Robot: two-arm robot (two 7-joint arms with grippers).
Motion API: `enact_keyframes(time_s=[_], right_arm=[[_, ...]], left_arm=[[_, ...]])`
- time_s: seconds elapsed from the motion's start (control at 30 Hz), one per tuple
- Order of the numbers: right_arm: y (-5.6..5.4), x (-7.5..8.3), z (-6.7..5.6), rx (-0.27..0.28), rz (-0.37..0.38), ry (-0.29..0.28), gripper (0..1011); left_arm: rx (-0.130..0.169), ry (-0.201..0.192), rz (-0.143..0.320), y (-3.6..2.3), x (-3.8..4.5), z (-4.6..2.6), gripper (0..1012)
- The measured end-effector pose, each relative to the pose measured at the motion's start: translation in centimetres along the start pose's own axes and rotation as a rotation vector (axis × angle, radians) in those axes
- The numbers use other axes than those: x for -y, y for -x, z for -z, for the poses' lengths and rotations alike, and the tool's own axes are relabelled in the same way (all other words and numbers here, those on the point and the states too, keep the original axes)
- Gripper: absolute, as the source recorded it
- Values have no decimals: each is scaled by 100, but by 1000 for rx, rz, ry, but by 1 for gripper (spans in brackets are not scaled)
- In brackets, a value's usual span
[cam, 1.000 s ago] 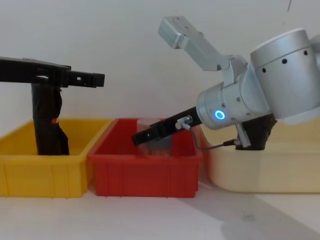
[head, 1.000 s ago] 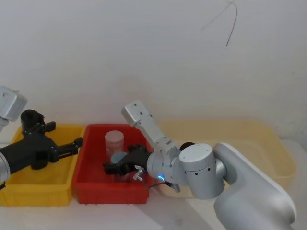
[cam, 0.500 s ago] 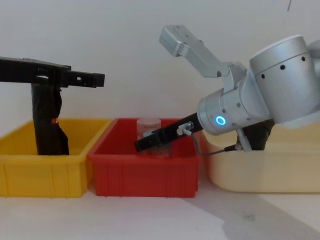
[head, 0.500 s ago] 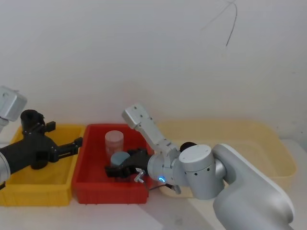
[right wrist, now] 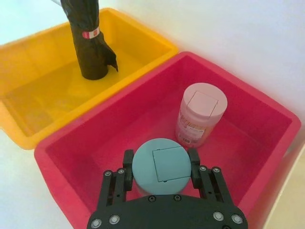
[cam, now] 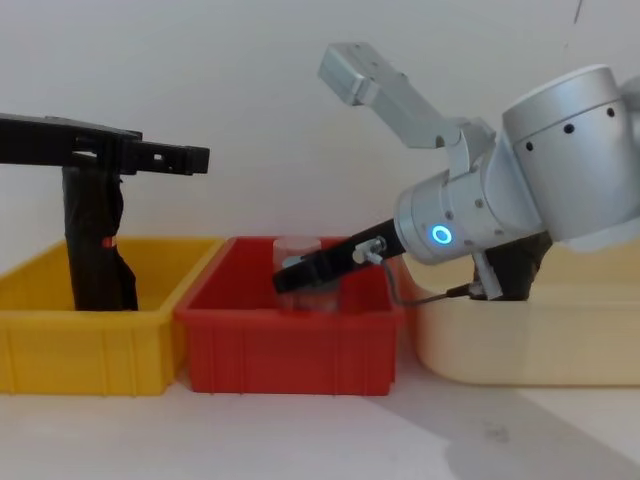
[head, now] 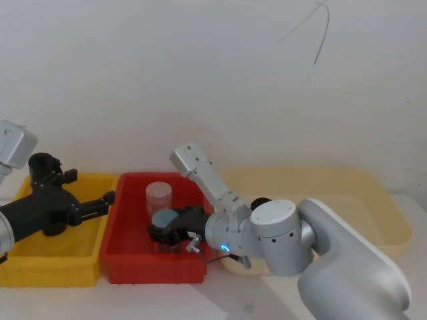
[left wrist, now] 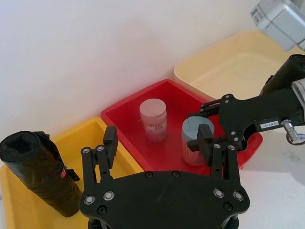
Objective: Pick up the garbage bag with the one hand and transfer it to the other hand.
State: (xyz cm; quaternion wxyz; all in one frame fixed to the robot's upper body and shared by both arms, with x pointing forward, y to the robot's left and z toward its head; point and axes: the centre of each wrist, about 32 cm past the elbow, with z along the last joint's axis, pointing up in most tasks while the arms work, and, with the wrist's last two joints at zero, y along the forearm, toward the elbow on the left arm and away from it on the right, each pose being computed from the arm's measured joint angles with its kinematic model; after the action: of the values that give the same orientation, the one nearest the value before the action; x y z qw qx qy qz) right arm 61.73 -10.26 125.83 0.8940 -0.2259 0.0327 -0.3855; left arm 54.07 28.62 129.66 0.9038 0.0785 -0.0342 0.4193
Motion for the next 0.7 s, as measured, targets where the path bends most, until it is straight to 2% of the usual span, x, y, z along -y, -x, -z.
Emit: enact_keyframes(time_s=[0.33,0.5,0.7], right_arm=[[-5,123,-93,-17,5,-52,659],[-25,232,-178,-34,13,-103,658],[-109,454,-329,-66,38,-199,659]], left_arm=[[0,0,0,0,0,0,1001],[0,0,0,0,0,0,1001],[0,0,0,0,0,0,1001]])
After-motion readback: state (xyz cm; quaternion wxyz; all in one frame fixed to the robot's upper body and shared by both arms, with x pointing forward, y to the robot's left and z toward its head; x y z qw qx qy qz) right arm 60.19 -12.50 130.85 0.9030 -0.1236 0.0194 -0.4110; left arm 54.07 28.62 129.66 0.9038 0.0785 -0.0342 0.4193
